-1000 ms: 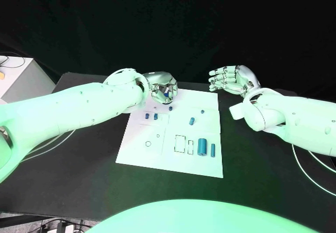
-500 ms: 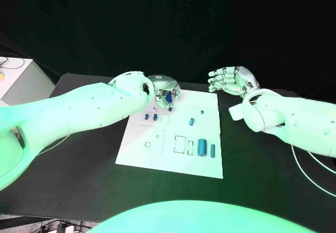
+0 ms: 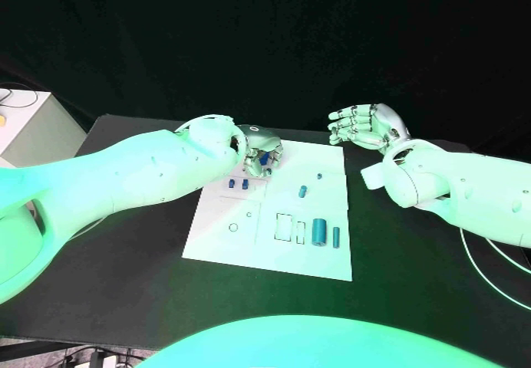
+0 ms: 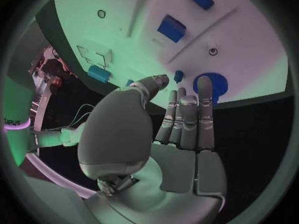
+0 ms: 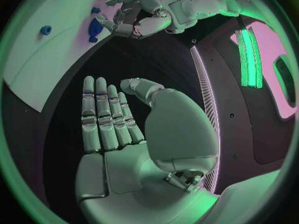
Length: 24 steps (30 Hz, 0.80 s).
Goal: Assemble the parts on the task board
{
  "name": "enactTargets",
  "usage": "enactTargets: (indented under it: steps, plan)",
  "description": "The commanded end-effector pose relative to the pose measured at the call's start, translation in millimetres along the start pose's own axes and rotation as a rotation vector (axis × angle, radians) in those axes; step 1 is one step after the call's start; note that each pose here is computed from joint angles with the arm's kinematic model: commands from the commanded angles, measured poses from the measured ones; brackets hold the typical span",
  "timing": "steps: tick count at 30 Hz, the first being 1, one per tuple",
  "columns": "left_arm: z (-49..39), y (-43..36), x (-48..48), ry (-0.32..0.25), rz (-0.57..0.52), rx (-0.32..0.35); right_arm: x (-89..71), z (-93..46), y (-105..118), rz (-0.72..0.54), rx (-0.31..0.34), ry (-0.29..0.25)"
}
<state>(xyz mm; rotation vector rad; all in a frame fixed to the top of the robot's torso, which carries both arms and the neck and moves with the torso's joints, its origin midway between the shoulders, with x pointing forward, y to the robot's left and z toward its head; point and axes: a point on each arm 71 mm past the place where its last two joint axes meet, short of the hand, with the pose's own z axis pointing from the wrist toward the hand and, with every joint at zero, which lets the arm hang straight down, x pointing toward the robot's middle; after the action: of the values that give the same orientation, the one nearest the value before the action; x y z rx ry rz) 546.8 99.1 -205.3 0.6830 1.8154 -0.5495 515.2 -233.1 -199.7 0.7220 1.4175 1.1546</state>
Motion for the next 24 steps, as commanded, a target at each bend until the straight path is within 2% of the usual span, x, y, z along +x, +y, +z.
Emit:
enactTargets:
  steps: [1, 6, 14, 24]
  plan:
    - [1.7, -0.5, 6.0, 0.038, 0.012, -0.006, 2.9, 0.0, 2, 0.003, -0.017, 0.021]
    - [3.1, 0.4, 10.4, 0.028, 0.001, -0.009, 3.8, 0.3, 2, 0.004, -0.018, 0.023]
    - [5.7, 0.3, 12.5, 0.009, -0.003, -0.013, 5.6, 0.6, 3, 0.004, -0.025, 0.023]
    - [7.2, 1.2, 16.3, 0.023, -0.008, -0.02, 6.1, 0.3, 4, 0.006, -0.025, 0.026]
